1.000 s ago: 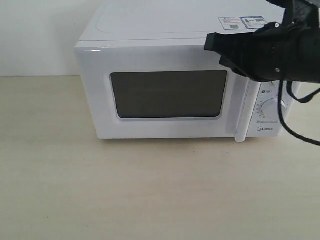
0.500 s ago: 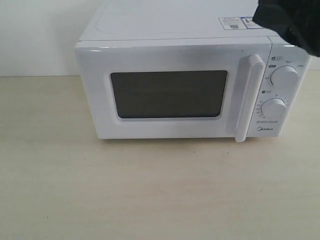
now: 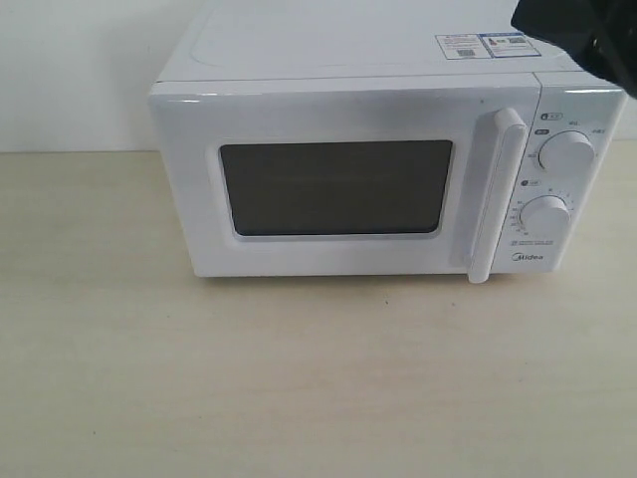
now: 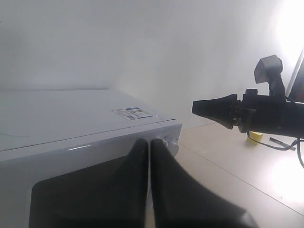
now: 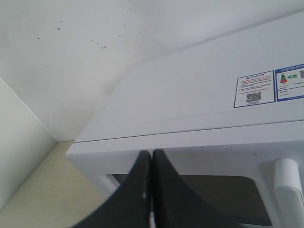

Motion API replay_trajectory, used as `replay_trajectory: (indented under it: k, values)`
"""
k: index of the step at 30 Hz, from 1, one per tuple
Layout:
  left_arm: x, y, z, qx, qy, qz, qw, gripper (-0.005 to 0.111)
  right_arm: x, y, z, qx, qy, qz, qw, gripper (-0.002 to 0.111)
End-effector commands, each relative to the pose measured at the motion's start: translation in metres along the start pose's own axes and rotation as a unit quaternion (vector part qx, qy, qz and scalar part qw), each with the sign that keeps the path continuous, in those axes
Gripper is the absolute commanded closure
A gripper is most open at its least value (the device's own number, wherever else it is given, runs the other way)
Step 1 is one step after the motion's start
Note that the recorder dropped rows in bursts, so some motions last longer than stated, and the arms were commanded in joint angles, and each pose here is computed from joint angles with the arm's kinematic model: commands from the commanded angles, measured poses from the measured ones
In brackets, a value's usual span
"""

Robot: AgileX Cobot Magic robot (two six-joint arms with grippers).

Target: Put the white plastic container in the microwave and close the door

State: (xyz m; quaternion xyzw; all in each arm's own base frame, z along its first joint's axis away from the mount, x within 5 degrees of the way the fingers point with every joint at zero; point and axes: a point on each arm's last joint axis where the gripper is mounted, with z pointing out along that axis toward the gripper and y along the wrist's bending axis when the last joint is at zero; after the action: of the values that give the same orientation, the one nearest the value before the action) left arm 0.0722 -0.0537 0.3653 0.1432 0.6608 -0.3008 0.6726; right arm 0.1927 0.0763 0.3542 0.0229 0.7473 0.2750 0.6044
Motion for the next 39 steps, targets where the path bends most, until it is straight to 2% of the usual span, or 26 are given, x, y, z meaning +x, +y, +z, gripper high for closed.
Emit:
replay_trajectory:
  k: [1, 6, 13, 16, 18, 21, 23, 26, 28, 33, 35, 39]
  values:
    - [0.003, 0.001, 0.001, -0.001, 0.012, 0.014, 1.000, 0.103, 0.000, -0.001, -0.001, 0.001, -0.001, -0.004, 1.000, 0.108]
    - [0.007, -0.002, -0.013, -0.022, 0.031, 0.128, 0.991, 0.103, 0.000, -0.001, -0.001, 0.001, -0.001, -0.004, 1.000, 0.108]
    - [0.011, -0.002, -0.035, -0.074, 0.053, 0.271, 0.958, 0.103, 0.000, -0.001, -0.001, 0.001, -0.001, -0.004, 1.000, 0.108]
    - [0.013, 0.002, -0.045, -0.113, 0.069, 0.302, 0.944, 0.103, 0.000, -0.001, -0.001, 0.001, -0.001, -0.004, 1.000, 0.108]
    - [0.013, 0.007, -0.051, -0.152, 0.082, 0.304, 0.937, 0.103, 0.000, -0.001, -0.001, 0.001, -0.001, -0.004, 1.000, 0.108]
    - [0.015, 0.018, -0.061, -0.225, 0.100, 0.262, 0.933, 0.103, 0.000, -0.001, -0.001, 0.001, -0.001, -0.004, 1.000, 0.108]
    - [0.017, 0.025, -0.070, -0.285, 0.106, 0.208, 0.930, 0.103, 0.000, -0.001, -0.001, 0.001, -0.001, -0.004, 1.000, 0.108]
    - [0.018, 0.031, -0.080, -0.343, 0.085, 0.136, 0.926, 0.103, 0.000, -0.001, -0.001, 0.001, -0.001, -0.004, 1.000, 0.108]
    - [0.018, 0.030, -0.081, -0.340, 0.066, 0.127, 0.930, 0.103, 0.000, -0.001, -0.001, 0.001, -0.001, -0.004, 1.000, 0.108]
    - [0.028, 0.026, -0.067, -0.271, -0.030, 0.131, 0.953, 0.103, 0.000, -0.001, -0.001, 0.001, -0.001, -0.004, 1.000, 0.108]
    - [0.040, 0.030, -0.061, -0.255, -0.055, 0.118, 0.958, 0.103, 0.000, -0.001, -0.001, 0.001, -0.001, -0.004, 1.000, 0.108]
    - [0.070, 0.040, -0.053, -0.246, -0.062, 0.094, 0.963, 0.103, 0.000, -0.001, -0.001, 0.001, -0.001, -0.004, 1.000, 0.108]
